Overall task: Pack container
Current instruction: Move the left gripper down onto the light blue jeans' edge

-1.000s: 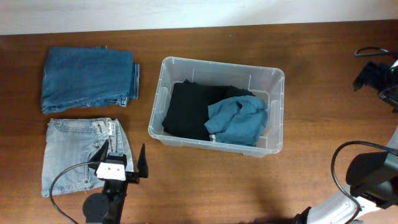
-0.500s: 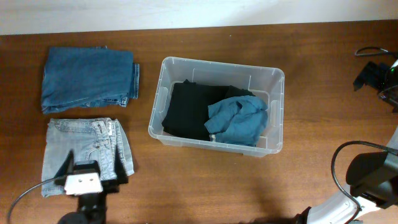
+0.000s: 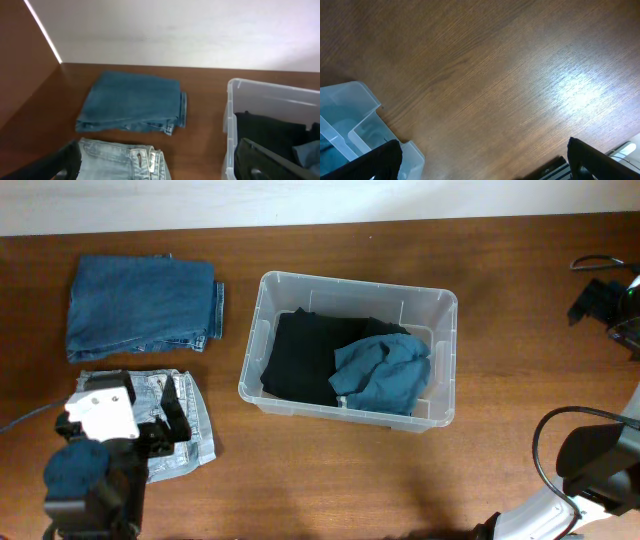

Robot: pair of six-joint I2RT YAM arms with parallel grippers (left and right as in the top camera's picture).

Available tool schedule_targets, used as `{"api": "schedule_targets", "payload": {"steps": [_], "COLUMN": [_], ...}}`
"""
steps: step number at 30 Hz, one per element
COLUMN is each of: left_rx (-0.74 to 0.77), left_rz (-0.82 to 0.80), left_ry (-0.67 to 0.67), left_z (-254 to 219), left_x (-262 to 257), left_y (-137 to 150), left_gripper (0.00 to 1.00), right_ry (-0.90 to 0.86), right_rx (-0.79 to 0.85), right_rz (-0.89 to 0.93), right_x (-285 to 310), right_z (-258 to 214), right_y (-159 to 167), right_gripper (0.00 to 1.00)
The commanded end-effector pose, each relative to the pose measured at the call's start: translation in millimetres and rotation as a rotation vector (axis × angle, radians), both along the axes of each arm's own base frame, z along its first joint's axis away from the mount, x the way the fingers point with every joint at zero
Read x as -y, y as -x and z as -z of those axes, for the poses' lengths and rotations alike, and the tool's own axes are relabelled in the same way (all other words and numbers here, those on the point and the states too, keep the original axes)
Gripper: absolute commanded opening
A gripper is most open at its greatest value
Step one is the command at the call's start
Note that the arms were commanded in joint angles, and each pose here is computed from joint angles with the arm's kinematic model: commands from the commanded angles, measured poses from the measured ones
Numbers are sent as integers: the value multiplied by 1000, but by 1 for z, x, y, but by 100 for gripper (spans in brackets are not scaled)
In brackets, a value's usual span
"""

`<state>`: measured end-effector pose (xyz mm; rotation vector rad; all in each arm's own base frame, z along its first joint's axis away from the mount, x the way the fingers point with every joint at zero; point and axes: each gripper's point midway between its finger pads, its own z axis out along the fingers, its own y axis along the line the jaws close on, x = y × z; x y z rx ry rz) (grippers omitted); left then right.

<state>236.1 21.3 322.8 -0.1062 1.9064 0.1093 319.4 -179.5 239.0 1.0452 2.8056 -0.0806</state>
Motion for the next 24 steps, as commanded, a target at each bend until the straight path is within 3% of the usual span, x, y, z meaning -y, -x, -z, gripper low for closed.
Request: {"api": "schedule_targets", "payload": {"steps": [1,4,8,15,24], "left_rx": [-21,-85,-231,-481,-749], "left_rz": [-118,-344,-484,-563,-665], "left_ry": [-7,32,118,289,356], "left_z": [0,18,57,128,208], "left_x": [-19,-52,-72,-104,-133], "left_y": [1,8,6,-20,-23], "left_gripper": [99,99,100,99,99], "right_ry": [-3,-3,-3,-3,-3], "right_rx": [2,2,2,2,2], "right_rz": [12,12,12,12,12], "right_x": [0,0,0,0,0], "right_z": [0,0,0,0,0], "right_y": [0,0,0,0,0], "right_gripper": [99,98,98,99,99]}}
